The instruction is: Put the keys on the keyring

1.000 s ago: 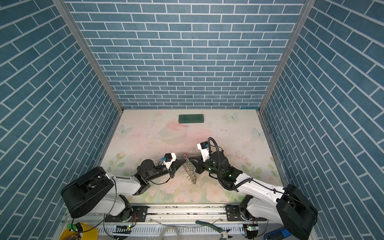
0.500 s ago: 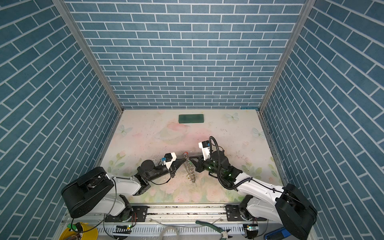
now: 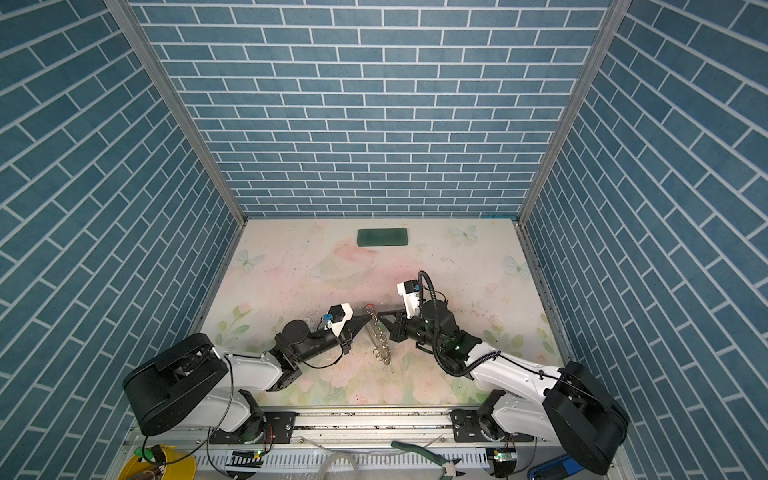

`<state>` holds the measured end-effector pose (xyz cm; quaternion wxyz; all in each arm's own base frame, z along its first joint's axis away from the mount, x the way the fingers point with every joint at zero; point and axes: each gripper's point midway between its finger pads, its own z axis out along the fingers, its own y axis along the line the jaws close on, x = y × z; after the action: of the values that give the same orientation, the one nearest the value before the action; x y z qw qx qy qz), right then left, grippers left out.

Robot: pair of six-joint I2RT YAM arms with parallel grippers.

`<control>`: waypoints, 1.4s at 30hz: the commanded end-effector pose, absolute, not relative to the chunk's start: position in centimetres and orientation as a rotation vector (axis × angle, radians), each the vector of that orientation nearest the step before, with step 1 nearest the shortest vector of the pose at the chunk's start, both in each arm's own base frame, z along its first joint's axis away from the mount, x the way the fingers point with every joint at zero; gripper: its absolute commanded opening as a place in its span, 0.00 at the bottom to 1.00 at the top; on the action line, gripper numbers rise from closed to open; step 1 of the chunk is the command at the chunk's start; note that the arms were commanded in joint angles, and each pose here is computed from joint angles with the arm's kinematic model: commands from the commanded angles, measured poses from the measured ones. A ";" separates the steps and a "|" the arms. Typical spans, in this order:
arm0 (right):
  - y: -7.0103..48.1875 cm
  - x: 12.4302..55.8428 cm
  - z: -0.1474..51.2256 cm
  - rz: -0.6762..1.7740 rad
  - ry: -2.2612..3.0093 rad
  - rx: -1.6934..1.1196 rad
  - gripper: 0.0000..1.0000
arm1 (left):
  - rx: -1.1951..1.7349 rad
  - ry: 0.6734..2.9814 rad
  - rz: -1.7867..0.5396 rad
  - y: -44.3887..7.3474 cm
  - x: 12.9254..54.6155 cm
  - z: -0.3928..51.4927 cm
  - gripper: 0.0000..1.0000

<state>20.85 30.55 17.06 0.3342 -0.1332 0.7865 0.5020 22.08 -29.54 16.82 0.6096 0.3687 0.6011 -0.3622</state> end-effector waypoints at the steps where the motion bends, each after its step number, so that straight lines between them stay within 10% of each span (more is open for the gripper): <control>1: 30.6 21.6 17.6 1.324 2.065 -0.288 0.00 | 0.800 1.239 -0.846 -30.1 22.3 21.1 0.00; 42: 27.7 20.3 18.4 0.944 1.931 -0.705 0.00 | 0.791 1.308 -0.904 -29.3 22.1 20.6 0.00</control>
<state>19.15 28.70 19.51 0.4133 -0.2750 0.7588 0.4216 20.95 -30.32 18.89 0.6032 0.3714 0.5790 -0.4037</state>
